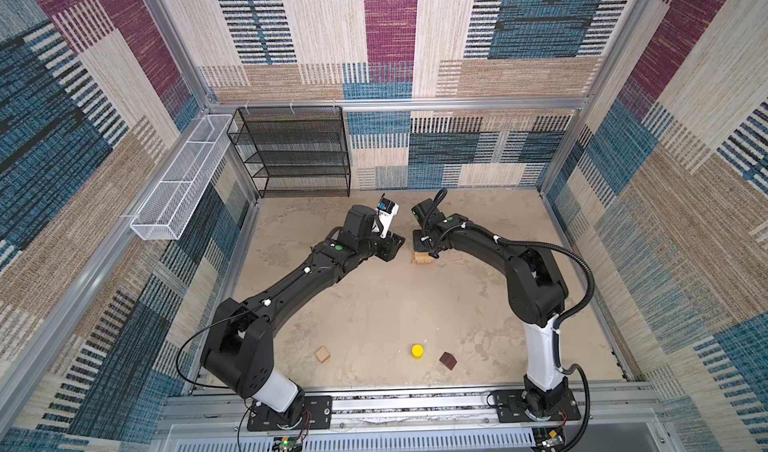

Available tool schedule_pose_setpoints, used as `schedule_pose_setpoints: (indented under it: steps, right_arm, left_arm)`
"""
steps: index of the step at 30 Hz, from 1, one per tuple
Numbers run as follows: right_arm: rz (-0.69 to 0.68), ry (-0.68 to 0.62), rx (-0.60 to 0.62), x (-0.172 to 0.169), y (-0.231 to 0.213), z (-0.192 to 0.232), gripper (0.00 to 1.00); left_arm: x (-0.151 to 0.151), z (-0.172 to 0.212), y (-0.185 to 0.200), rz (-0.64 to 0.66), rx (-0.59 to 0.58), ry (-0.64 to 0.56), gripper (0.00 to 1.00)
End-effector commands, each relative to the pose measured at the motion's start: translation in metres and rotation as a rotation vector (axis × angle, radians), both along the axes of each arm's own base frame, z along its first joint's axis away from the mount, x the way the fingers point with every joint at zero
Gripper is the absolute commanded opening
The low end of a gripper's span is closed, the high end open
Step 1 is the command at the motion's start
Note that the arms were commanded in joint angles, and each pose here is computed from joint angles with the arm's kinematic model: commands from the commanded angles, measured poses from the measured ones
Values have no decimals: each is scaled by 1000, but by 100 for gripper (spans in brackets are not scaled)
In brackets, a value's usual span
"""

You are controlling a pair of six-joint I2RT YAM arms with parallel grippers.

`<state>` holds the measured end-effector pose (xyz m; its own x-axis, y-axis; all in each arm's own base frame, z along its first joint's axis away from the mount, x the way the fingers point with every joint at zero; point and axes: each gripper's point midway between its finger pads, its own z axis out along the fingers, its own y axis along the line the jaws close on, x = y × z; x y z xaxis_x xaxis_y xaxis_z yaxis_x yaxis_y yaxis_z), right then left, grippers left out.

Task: Build the wood block tower
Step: 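Lower the yellow cube with the right gripper onto the long wooden block, then open the right gripper to release the yellow cube on the stack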

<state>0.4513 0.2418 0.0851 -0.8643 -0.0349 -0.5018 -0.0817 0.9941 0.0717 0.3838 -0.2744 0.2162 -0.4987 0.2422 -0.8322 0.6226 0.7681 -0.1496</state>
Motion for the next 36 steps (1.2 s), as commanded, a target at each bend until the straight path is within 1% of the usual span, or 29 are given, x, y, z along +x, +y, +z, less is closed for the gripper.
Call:
schedule_pose_setpoints:
  steps: [1,7,9,10,16,17,18,31,32,36]
  right_arm:
    - [0,-3,-2,2,0,2,20]
    - [-4,-1,-6,1,-1,2,24]
    - [-8,-1,-9,1,-2,2,32]
    - [-9,0,-9,1,-2,1,33]
    - [-8,-1,-5,1,-2,3,35]
    - [-6,-3,-3,1,-1,3,41]
    - [-5,-3,0,2,-1,3,45]
    - [-1,-10,10,4,0,9,48]
    - [-3,-11,9,4,-1,10,55]
    - [-1,-24,15,4,-1,17,55]
  left_arm:
    - [1,1,0,7,-8,1,53]
    - [2,0,0,7,-7,2,53]
    - [2,1,0,7,-7,2,53]
    - [2,1,0,6,-7,0,53]
    - [2,0,0,8,-5,2,53]
    - [2,0,0,8,-5,2,53]
    - [2,0,0,8,-5,2,53]
    - [2,0,1,10,1,-1,53]
    - [2,0,1,11,1,-1,53]
    - [3,2,2,16,5,-7,53]
